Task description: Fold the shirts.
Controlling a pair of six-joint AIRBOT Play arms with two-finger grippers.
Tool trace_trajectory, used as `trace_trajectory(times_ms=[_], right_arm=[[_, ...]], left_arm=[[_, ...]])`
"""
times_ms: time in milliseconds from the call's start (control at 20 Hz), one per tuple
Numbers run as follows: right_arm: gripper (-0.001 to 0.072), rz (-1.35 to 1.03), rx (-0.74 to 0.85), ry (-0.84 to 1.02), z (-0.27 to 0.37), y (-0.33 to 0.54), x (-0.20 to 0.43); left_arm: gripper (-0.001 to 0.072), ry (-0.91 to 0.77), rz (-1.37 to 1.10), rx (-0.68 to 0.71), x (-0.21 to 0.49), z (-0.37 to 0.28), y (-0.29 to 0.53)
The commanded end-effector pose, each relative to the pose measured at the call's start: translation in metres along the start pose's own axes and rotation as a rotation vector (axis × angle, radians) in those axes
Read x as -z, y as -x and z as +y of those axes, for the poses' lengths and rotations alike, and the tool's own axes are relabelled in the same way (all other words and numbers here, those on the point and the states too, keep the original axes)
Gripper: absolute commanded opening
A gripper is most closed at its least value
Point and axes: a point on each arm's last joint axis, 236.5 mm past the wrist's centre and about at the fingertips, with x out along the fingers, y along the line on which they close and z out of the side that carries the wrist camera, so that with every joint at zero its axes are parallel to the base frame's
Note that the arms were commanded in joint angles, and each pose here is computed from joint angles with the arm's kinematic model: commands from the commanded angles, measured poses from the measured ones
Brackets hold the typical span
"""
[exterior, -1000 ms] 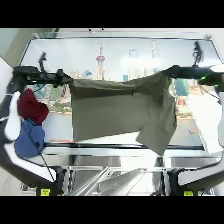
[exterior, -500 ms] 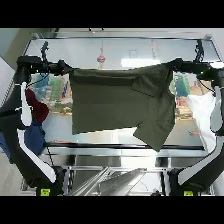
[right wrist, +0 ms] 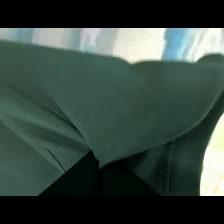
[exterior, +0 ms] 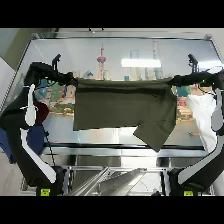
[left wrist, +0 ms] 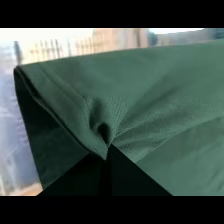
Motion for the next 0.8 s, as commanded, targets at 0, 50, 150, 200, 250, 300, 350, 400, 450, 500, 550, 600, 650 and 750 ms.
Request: trace_trajectory(times_ms=[0, 50, 150, 200, 250, 300, 350, 400, 450, 500, 550, 600, 650, 750], right_arm=[[0.0022, 0.075, 0.045, 0.010, -0.016, -0.017, 0.021], [0.0022, 0.068, 0.049, 0.012, -0.016, -0.022, 0.019], [0.0023, 0.039, 0.072, 0.021, -0.019, -0.027, 0.011], [0.0023, 0.023, 0.084, 0.024, -0.020, -0.028, 0.006], [0.0023, 0.019, 0.087, 0.024, -0.019, -0.029, 0.005], [0.0023, 0.021, 0.087, 0.028, -0.018, -0.031, 0.005], [0.0024, 0.022, 0.085, 0.030, -0.017, -0.032, 0.005], [0.0023, 0.021, 0.087, 0.031, -0.017, -0.032, 0.004], [0.0024, 0.014, 0.091, 0.025, -0.017, -0.032, 0.003], [0.0023, 0.004, 0.097, 0.005, -0.019, -0.031, 0.001], [0.0023, 0.002, 0.099, -0.006, -0.019, -0.031, 0.000], [0.0023, 0.002, 0.099, -0.015, -0.019, -0.031, 0.000], [0.0023, 0.006, 0.106, -0.029, -0.021, -0.031, 0.001], [0.0023, 0.033, 0.156, -0.064, -0.030, -0.028, 0.008]], left_arm=[[0.0020, -0.031, 0.032, -0.081, 0.010, 0.011, -0.017], [0.0020, -0.043, 0.038, -0.092, 0.012, 0.010, -0.020], [0.0020, -0.051, 0.054, -0.087, 0.015, 0.006, -0.024], [0.0020, -0.055, 0.069, -0.082, 0.019, 0.002, -0.026], [0.0020, -0.054, 0.078, -0.078, 0.021, 0.001, -0.026], [0.0020, -0.054, 0.086, -0.075, 0.023, 0.001, -0.025], [0.0020, -0.054, 0.092, -0.073, 0.024, 0.000, -0.025], [0.0021, -0.054, 0.090, -0.074, 0.024, 0.000, -0.025], [0.0020, -0.055, 0.085, -0.076, 0.022, 0.001, -0.025], [0.0020, -0.054, 0.084, -0.076, 0.022, 0.001, -0.025], [0.0020, -0.056, 0.085, -0.076, 0.022, 0.000, -0.026], [0.0020, -0.062, 0.090, -0.079, 0.023, -0.002, -0.028], [0.0020, -0.062, 0.099, -0.115, 0.025, 0.005, -0.028], [0.0020, -0.044, 0.126, -0.202, 0.031, 0.019, -0.028]])
